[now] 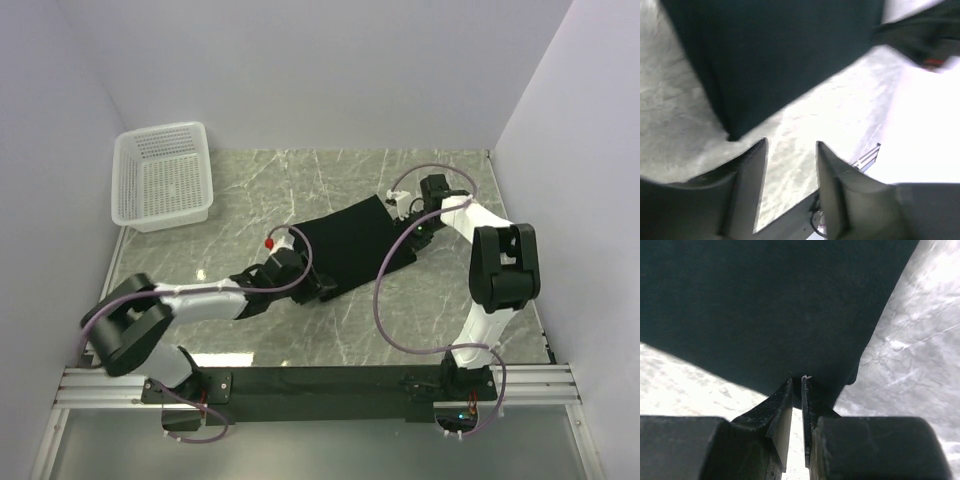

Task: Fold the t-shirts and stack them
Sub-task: Smooth out the T-shirt at the center of the board, then move the T-shirt to the center of the board.

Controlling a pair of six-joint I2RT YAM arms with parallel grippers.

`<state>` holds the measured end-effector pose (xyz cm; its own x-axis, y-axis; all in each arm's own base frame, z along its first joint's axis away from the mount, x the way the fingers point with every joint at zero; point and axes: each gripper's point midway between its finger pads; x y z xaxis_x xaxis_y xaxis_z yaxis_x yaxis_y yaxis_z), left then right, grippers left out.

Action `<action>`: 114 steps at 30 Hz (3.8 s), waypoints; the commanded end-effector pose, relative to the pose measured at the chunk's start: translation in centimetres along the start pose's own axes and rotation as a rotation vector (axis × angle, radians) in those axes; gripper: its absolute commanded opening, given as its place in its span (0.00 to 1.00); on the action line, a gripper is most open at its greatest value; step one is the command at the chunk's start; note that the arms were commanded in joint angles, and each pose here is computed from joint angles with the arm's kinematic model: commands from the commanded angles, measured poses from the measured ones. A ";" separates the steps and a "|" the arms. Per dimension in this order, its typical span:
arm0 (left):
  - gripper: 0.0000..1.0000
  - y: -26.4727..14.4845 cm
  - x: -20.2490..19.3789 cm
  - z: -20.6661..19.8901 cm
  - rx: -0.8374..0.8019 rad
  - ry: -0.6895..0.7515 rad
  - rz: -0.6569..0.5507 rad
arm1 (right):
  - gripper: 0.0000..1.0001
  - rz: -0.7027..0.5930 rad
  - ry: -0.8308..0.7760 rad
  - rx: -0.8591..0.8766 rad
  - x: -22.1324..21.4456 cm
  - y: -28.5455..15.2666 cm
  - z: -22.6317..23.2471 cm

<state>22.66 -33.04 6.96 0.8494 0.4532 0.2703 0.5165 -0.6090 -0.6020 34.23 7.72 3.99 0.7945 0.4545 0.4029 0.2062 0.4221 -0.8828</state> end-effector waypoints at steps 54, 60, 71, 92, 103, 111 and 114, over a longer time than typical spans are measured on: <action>0.25 4.0 19.3 4.0 0.047 0.058 -0.181 | 0.17 -0.187 -0.029 0.021 -1.2 -7.4 2.3; 0.53 -2.6 22.9 -2.5 -0.023 0.178 -0.333 | 0.31 -0.201 -0.387 0.010 -0.7 -8.4 3.4; 0.87 -17.6 20.5 -0.9 0.084 0.292 -0.593 | 0.78 -0.225 -1.348 0.021 -2.9 -5.4 9.7; 0.96 -28.0 13.2 4.3 -0.032 0.068 -0.768 | 0.78 -0.068 -1.382 -0.079 1.0 4.6 12.0; 0.96 -27.2 13.1 4.2 -0.010 0.093 -0.728 | 0.25 -0.010 -1.242 -0.147 2.8 6.8 10.6; 0.97 -27.2 13.1 4.3 -0.008 0.094 -0.730 | 0.00 -0.038 -1.055 -0.259 3.8 5.9 8.4; 0.97 -27.0 13.1 4.3 -0.002 0.098 -0.723 | 0.00 -0.037 -0.922 -0.340 4.3 5.0 5.6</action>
<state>19.30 -7.75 22.42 0.3108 0.6882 0.6555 0.9479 -0.1738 -0.2669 32.80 18.97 2.02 -0.1284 0.9329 0.3365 0.3977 0.3593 -0.8442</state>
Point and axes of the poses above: each gripper's point midway between its finger pads, its own y axis out along the fingers, its own z axis along the line the jaws close on, x = y × z, and after that the axes turned 5 degrees about y, right-handed
